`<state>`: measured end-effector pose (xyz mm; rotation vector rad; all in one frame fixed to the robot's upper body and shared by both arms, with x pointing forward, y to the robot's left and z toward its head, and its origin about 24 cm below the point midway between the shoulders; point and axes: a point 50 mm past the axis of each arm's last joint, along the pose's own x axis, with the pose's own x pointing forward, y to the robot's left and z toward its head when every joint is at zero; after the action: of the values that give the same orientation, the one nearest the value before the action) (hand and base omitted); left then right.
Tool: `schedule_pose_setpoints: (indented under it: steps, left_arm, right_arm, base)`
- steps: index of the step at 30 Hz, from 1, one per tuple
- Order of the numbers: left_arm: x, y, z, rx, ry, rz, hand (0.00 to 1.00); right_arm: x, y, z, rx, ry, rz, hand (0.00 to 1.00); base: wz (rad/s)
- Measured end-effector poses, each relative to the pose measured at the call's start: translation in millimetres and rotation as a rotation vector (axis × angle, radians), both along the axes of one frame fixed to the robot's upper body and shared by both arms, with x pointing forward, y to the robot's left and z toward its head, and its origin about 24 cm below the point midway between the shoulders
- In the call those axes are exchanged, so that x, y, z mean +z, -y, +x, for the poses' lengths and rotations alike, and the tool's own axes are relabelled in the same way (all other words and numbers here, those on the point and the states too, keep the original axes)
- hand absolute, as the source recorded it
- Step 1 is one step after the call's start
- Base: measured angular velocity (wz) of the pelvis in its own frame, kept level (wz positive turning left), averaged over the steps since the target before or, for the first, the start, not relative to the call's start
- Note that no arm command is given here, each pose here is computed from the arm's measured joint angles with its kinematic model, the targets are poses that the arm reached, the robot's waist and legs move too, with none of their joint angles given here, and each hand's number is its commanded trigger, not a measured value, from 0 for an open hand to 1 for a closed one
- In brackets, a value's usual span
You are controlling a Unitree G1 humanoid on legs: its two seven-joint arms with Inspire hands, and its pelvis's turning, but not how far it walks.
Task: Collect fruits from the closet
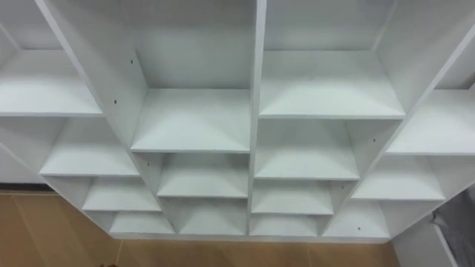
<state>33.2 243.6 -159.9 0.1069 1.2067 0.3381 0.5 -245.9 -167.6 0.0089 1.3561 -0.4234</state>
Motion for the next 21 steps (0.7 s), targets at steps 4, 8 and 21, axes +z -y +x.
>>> schedule_pose_setpoints:
  steps: [4, 8, 21]
  left_arm:
    - [0, -0.9, -1, -0.032, -0.029, 0.029, 1.0]
    - [-1, 0.4, -2, -0.078, -0.056, 0.039, 1.0]
    - [-2, 8.4, 8, -0.162, -0.052, 0.028, 1.0]
  right_arm:
    - [-1, 0, -8, -0.001, -0.065, 0.006, 0.0]
    - [-2, -1, -2, 0.029, -0.075, 0.01, 0.0]
    - [-1, -1, 22, 0.152, -0.033, -0.01, 0.0]
  base:
    - [0.0]
    - [-0.01]
    - [-0.03]
